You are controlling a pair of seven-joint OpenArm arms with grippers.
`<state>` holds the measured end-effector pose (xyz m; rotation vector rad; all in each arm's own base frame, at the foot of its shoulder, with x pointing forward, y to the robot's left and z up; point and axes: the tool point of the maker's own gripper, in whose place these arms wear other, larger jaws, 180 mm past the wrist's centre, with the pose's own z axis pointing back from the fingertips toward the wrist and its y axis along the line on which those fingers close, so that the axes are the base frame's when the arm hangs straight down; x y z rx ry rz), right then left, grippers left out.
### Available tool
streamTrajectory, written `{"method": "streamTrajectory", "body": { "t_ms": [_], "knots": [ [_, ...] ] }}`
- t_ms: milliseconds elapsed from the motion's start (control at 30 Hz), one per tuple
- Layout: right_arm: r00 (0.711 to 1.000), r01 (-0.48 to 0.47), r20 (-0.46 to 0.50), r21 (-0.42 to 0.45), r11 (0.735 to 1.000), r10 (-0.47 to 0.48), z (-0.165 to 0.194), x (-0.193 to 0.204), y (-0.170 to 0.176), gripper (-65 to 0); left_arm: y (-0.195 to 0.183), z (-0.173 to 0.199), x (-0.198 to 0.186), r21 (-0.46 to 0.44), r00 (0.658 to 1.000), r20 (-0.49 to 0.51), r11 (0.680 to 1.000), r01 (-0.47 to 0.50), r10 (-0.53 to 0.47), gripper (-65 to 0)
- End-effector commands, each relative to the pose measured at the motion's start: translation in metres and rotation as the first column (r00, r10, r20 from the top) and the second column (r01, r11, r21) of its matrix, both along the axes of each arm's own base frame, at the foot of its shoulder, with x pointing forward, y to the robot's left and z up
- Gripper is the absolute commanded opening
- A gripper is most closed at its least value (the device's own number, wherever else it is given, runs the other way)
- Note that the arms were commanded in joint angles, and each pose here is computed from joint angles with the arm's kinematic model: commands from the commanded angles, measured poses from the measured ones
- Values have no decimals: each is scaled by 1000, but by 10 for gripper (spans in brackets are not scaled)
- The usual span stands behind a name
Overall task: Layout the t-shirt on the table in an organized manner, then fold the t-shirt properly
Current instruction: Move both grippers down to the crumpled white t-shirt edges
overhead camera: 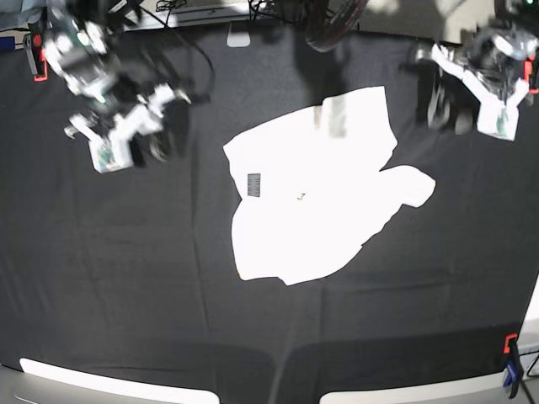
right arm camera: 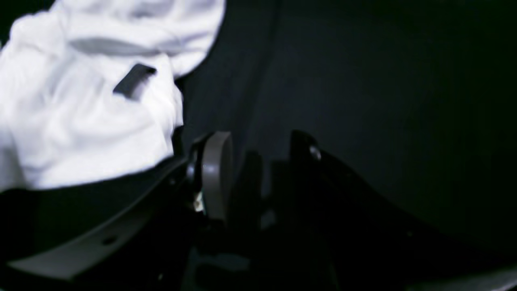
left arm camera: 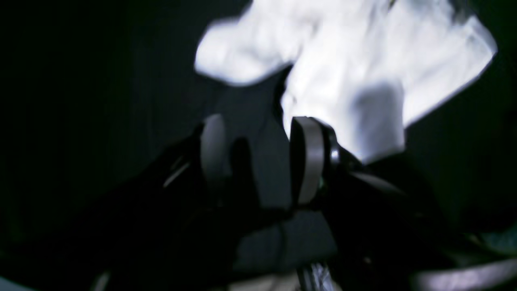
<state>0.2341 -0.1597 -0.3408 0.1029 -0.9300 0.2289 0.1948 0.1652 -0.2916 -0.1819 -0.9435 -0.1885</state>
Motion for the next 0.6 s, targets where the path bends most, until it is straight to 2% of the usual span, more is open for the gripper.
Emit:
{"method": "streamTrajectory", "body": {
  "t_ms": [0,167,300,467,567],
  "knots": [
    [1000,-8,9,23,1000,7,-3,6,7,-414,-1,15,10,-7,998,65,1000,9,-8,-401],
    [993,-51,-101,110,993,62,-55,17,50,-414,-1,34,32,-10,988,156,1000,8,-6,-400],
    [986,-98,-120,152,983,117,-67,16,82,-414,4,38,54,-56,976,216,998,-12,24,-400],
    [987,-100,-104,209,973,124,-63,17,105,-414,21,8,79,-154,982,164,986,-69,95,-400],
    [988,-102,-98,180,978,121,-63,18,110,-414,22,-2,90,-244,982,143,966,-84,122,-400]
  ]
}}
